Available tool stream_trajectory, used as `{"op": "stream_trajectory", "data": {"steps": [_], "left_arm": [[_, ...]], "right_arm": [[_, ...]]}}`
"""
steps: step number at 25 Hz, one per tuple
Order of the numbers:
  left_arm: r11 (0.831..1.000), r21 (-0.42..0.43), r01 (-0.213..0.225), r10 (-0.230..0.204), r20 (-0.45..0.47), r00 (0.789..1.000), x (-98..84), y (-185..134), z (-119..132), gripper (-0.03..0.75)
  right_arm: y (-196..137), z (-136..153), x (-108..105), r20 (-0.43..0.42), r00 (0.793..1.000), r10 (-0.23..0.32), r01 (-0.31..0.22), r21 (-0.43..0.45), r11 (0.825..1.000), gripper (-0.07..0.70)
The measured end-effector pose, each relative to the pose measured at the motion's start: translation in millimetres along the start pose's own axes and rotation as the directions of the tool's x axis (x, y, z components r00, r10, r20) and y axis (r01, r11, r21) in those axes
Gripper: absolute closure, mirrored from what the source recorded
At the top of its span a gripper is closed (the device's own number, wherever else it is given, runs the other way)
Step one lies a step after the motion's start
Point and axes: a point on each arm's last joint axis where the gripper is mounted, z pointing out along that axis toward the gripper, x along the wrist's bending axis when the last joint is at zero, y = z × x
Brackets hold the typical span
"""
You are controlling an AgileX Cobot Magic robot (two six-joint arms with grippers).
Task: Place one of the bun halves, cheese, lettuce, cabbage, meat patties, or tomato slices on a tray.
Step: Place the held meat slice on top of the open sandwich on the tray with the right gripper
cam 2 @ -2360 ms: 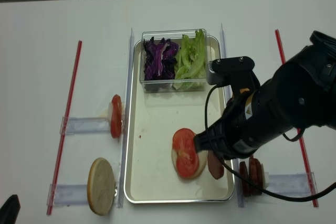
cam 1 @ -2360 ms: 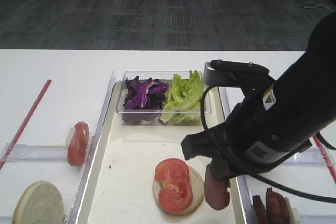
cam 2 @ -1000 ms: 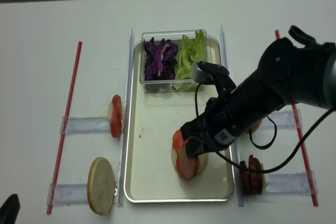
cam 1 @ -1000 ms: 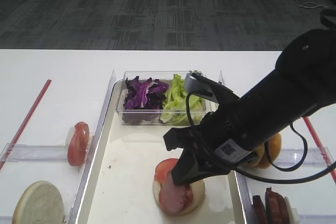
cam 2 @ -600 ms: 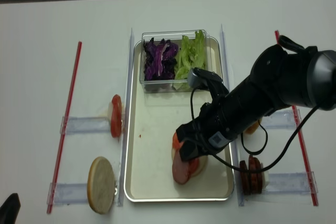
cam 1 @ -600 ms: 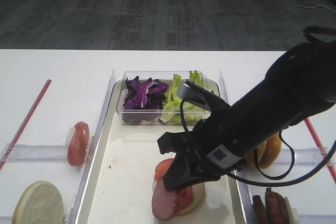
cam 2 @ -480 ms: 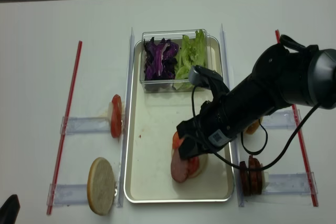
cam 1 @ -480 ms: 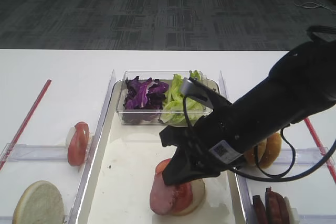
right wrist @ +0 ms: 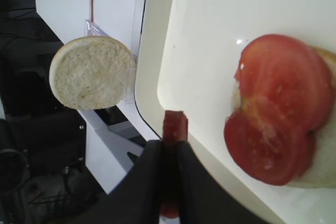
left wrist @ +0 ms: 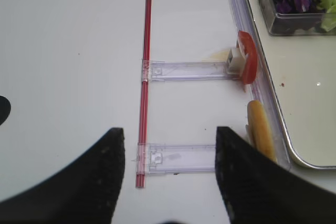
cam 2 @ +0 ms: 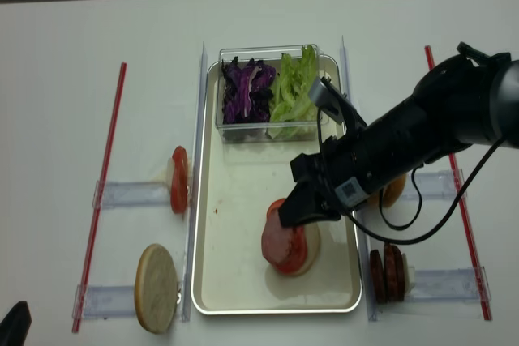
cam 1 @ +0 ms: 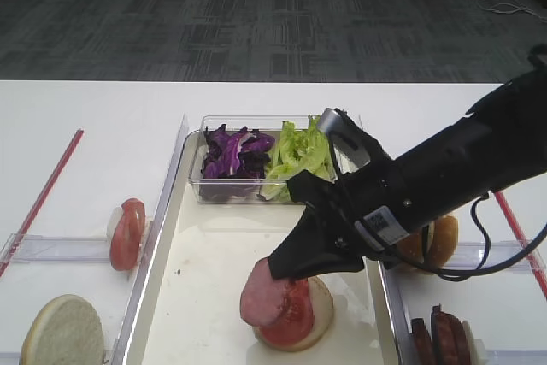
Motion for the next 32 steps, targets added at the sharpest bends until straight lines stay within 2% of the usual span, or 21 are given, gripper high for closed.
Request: {"op": "stream_trajectory", "data": {"steps": [2, 10, 15, 18, 25, 32], "left_arm": [[1.000, 0.000, 0.000, 0.000, 0.000, 1.000, 0.0, 0, 0, 0.316], [1.000, 0.000, 0.000, 0.000, 0.000, 1.000, 0.0, 0, 0, 0.316], [1.000, 0.000, 0.000, 0.000, 0.000, 1.000, 0.0, 0, 0, 0.316], [1.000, 0.000, 0.000, 0.000, 0.000, 1.000, 0.0, 0, 0, 0.316], [1.000, 0.000, 0.000, 0.000, 0.000, 1.000, 0.0, 0, 0, 0.316], [1.000, 0.000, 0.000, 0.000, 0.000, 1.000, 0.0, 0, 0, 0.316]], "right_arm": [[1, 5, -5, -0.012, 1.000, 0.016, -0.016, 0.006, 1.000, 0.558], [5, 8, -13, -0.008, 1.000, 0.008, -0.008, -0.009, 1.000, 0.558], [11, -2, -21, -0.018, 0.999, 0.040, -0.041, -0.050, 0.998, 0.558], [12, -4, -28, -0.041, 0.997, 0.065, -0.067, -0.038, 0.997, 0.558], [11, -2, -29, -0.063, 0.997, 0.039, -0.040, -0.021, 0.999, 0.558], [11, 4, -39, -0.061, 0.997, 0.038, -0.039, -0.006, 0.999, 0.558]]}}
